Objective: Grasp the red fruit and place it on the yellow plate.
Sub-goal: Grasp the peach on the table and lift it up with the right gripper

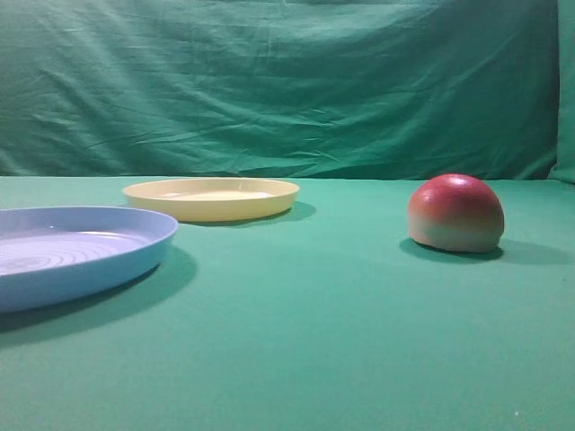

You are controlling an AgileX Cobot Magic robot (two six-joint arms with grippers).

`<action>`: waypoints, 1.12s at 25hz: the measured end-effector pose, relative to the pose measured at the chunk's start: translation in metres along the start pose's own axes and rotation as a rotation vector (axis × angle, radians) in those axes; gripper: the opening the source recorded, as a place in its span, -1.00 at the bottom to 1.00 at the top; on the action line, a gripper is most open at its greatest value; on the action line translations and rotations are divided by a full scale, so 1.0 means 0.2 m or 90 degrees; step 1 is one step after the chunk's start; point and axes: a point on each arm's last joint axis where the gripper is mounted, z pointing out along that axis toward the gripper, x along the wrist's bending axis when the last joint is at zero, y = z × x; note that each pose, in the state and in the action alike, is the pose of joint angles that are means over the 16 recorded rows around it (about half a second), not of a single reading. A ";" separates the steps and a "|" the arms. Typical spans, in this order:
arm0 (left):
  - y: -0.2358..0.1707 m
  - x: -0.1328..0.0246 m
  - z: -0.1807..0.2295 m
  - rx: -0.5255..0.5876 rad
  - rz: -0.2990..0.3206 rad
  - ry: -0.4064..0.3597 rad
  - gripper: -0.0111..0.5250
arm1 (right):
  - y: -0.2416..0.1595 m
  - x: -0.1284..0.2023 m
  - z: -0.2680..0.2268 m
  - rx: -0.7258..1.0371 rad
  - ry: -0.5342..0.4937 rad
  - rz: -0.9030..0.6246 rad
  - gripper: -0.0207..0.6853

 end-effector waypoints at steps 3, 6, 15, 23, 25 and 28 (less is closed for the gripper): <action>0.00 0.00 0.00 0.000 0.000 0.000 -0.37 | 0.00 0.00 0.00 0.000 0.000 0.000 -0.94; 0.00 0.00 0.00 0.000 0.000 0.000 -0.37 | 0.00 0.00 0.00 0.000 0.000 0.000 -0.94; 0.00 0.00 0.00 0.000 0.000 0.000 -0.37 | 0.00 0.00 0.00 0.000 0.000 0.000 -0.94; 0.00 0.00 0.00 0.000 0.000 0.000 -0.37 | 0.00 0.00 0.00 0.000 0.000 0.000 -0.94; 0.00 0.00 0.00 0.000 0.000 0.000 -0.37 | 0.00 0.00 0.00 -0.003 0.000 0.000 -0.94; 0.00 0.00 0.00 0.000 0.000 0.000 -0.37 | 0.02 0.00 0.00 -0.022 0.003 0.005 -0.94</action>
